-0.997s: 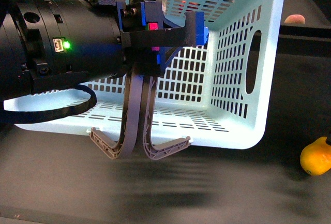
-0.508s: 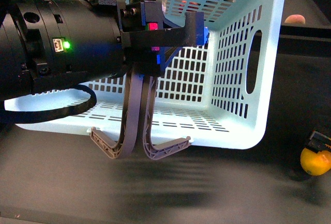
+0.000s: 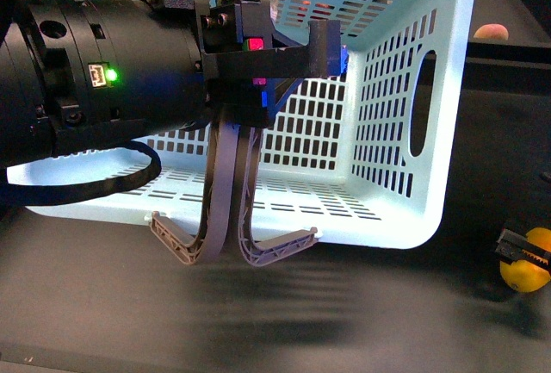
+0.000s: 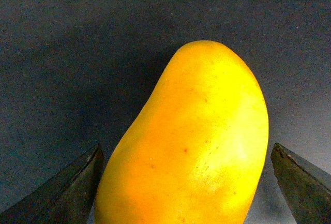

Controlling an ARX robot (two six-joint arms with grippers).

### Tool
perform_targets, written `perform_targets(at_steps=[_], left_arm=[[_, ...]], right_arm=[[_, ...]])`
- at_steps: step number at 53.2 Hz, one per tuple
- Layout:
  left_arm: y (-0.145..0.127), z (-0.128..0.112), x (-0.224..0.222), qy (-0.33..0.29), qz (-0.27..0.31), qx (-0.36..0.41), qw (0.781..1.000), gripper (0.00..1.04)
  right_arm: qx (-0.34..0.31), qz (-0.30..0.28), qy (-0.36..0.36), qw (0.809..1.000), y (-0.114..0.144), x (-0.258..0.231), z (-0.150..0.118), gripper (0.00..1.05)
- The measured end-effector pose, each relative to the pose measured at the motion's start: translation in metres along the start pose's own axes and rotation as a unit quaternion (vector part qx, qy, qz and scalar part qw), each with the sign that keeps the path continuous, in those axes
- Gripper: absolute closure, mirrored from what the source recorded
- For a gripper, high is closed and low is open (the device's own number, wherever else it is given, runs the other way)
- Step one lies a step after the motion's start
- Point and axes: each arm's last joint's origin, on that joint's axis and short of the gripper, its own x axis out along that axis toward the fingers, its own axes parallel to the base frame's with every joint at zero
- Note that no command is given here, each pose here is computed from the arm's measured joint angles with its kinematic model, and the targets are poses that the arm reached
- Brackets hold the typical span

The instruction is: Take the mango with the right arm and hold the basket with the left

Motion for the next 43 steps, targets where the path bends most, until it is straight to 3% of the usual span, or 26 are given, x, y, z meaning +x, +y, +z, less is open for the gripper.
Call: perform_targets(at_steps=[16,28,43], left_arm=[[0.0,0.0,0.0,0.0,0.0,0.0,1.0,0.97],[0.0,0.0,0.0,0.0,0.0,0.0,1.0,0.97],[0.0,0.0,0.0,0.0,0.0,0.001,1.0,0.97]], right_arm=[[-0.006,-0.011,0.011,1.0,0.0,0.008,-0.001,0.08],[-0.018,-0.017,0.009,1.0,0.0,0.017,0.004,0.4],[-0.009,0.006,0.014,1.0,-0.007,-0.008,0.01,0.44]])
